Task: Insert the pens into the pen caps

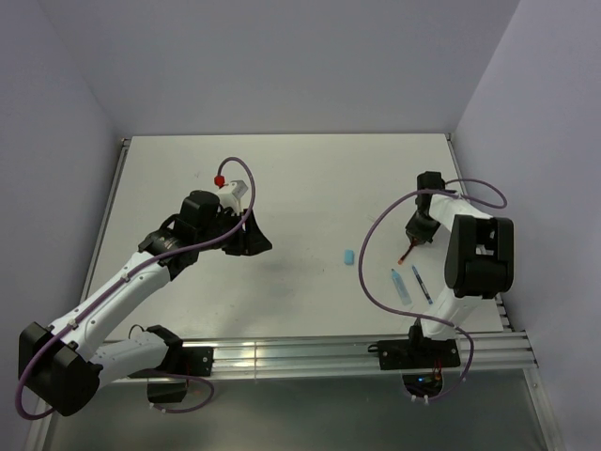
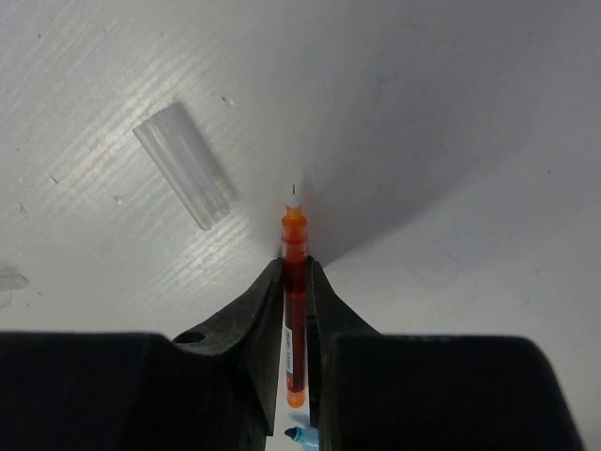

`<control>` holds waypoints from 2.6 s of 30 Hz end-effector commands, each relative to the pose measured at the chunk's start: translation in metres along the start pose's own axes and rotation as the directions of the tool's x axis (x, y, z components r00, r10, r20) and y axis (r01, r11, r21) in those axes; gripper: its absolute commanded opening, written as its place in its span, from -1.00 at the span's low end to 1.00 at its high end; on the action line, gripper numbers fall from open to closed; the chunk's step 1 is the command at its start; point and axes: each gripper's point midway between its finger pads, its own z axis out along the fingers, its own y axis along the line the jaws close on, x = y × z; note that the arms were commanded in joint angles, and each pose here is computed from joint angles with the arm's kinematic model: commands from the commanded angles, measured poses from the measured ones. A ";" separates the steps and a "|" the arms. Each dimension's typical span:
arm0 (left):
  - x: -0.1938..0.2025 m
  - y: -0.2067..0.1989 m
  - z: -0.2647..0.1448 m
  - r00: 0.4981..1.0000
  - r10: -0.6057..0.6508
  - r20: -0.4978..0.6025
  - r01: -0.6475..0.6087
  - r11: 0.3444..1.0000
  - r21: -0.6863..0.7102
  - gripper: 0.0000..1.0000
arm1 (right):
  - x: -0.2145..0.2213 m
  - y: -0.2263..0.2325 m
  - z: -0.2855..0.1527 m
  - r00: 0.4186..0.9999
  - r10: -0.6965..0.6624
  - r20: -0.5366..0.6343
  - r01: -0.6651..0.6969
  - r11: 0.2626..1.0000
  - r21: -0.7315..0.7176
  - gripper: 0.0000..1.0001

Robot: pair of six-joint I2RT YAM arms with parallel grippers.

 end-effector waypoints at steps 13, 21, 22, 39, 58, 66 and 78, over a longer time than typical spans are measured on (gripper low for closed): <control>-0.043 -0.050 -0.007 0.987 -0.037 0.155 0.000 0.973 0.232 0.14 | -0.041 0.055 -0.159 0.955 0.114 0.274 0.018 0.899 -0.438 -1.00; -0.076 -0.096 -0.007 0.971 -0.074 0.228 -0.039 0.890 0.455 0.17 | 0.026 0.154 -0.281 0.937 0.041 0.347 0.252 0.611 -0.751 -1.00; -0.082 -0.101 -0.010 0.969 -0.072 0.238 -0.048 0.885 0.464 0.18 | 0.039 0.163 -0.294 0.936 0.018 0.351 0.279 0.569 -0.773 -1.00; -0.114 -0.127 0.015 0.972 -0.010 0.233 -0.094 0.899 0.428 0.17 | 0.079 0.205 -0.402 0.938 0.034 0.346 0.322 0.288 -0.902 -1.00; -0.107 -0.140 0.017 0.977 0.011 0.212 -0.106 0.892 0.440 -0.89 | 0.098 0.227 -0.413 0.933 -0.004 0.360 0.348 0.262 -0.900 -1.00; -0.105 -0.126 0.018 0.983 0.036 0.181 -0.097 0.934 0.343 -0.99 | 0.075 0.211 -0.400 0.894 0.018 0.448 0.405 0.399 -0.823 -0.11; -0.081 -0.101 -0.004 0.984 0.125 0.123 -0.151 0.961 0.231 -1.00 | -0.010 0.142 -0.274 0.869 -0.060 0.492 0.369 0.740 -0.562 0.00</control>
